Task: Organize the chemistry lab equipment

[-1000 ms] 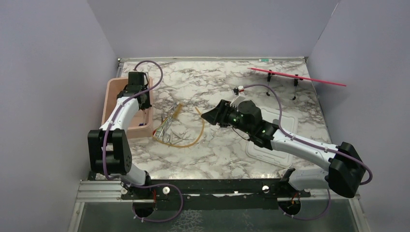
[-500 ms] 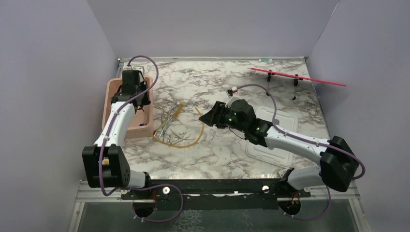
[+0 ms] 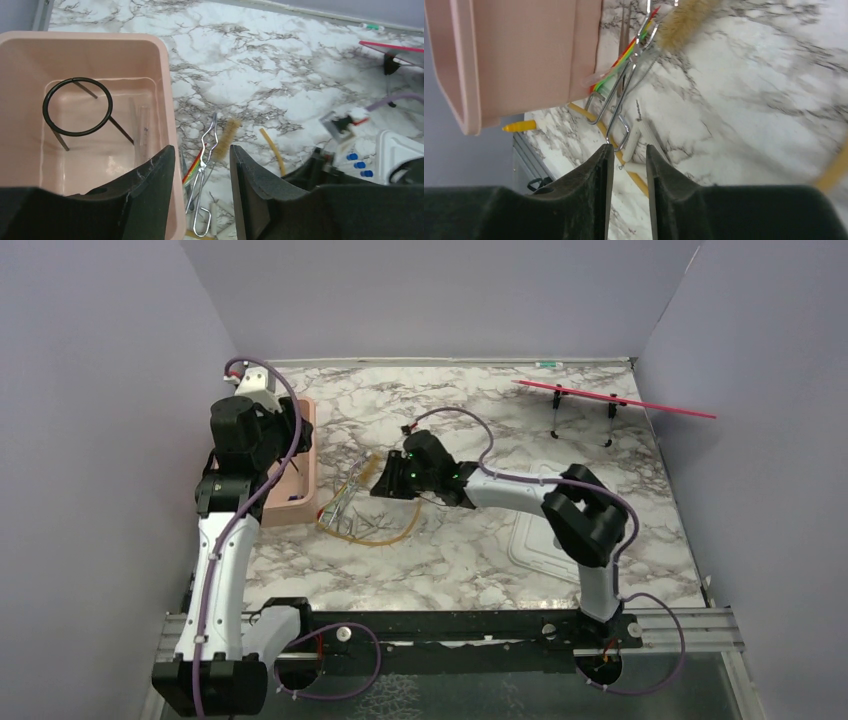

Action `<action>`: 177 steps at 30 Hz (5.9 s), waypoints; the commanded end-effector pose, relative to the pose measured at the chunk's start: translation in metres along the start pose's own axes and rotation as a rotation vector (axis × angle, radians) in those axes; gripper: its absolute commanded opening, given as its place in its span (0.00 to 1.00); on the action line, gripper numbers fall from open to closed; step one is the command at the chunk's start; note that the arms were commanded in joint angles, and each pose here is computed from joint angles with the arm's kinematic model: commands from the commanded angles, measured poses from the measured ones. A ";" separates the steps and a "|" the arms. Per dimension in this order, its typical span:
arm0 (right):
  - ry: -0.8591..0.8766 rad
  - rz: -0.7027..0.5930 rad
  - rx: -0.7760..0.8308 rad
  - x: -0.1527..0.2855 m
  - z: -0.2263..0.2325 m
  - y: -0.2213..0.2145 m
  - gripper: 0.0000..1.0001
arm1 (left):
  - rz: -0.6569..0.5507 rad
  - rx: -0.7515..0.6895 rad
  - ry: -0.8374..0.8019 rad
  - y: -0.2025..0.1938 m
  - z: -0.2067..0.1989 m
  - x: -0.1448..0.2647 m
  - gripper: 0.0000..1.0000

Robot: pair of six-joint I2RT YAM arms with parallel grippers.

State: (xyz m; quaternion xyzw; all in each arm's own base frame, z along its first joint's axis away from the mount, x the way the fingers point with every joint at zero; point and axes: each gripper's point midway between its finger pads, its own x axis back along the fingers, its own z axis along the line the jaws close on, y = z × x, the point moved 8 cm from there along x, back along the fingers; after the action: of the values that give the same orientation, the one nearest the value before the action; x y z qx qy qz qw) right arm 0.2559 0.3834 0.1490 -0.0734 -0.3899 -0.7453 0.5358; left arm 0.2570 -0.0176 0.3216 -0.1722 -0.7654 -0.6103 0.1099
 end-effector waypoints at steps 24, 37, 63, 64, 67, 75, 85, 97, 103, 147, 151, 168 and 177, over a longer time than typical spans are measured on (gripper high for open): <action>-0.054 0.172 -0.032 -0.119 0.005 -0.036 0.30 | -0.034 0.009 -0.113 -0.015 -0.035 0.037 0.53; -0.063 0.184 -0.076 -0.131 -0.001 -0.041 0.26 | -0.021 0.011 -0.106 -0.019 -0.034 0.035 0.54; 0.261 -0.191 0.082 0.042 0.037 0.051 0.01 | 0.077 0.170 -0.319 -0.021 -0.061 0.024 0.64; 0.282 -0.201 0.097 0.050 0.037 0.054 0.01 | 0.081 0.180 -0.345 -0.020 -0.063 0.023 0.64; 0.330 -0.223 0.162 0.070 0.044 0.060 0.01 | 0.101 0.214 -0.474 -0.020 -0.075 0.022 0.65; 0.546 -0.224 0.316 0.116 0.076 0.063 0.01 | 0.134 0.355 -0.725 -0.030 -0.095 0.012 0.66; 0.658 -0.164 0.318 0.123 0.091 0.062 0.01 | 0.136 0.367 -0.814 -0.037 -0.110 0.011 0.39; 0.642 -0.170 0.330 0.128 0.090 0.062 0.32 | 0.109 0.267 -0.712 -0.029 -0.105 0.010 0.00; 0.361 -0.306 0.298 0.149 0.071 0.070 0.61 | 0.082 0.063 -0.441 -0.005 -0.083 0.009 0.00; 0.141 -0.248 0.218 0.161 0.024 0.037 0.60 | 0.593 -0.112 0.145 -0.071 0.064 -0.142 0.00; 0.148 -0.245 0.206 0.161 0.023 0.035 0.60 | 0.613 -0.053 0.174 -0.081 0.073 -0.143 0.12; 0.113 -0.236 0.200 0.157 0.015 0.031 0.60 | 0.502 0.087 0.092 -0.053 0.067 -0.131 0.30; -0.041 -0.080 0.194 0.116 -0.016 0.017 0.57 | 0.310 0.107 0.093 -0.003 0.045 -0.081 0.40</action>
State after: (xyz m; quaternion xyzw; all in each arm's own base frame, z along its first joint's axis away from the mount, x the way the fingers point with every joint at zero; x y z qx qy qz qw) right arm 0.2212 0.2793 0.2316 0.0274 -0.4524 -0.7477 0.4852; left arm 0.3454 0.0203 0.2297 -0.2965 -0.7237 -0.5453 0.3016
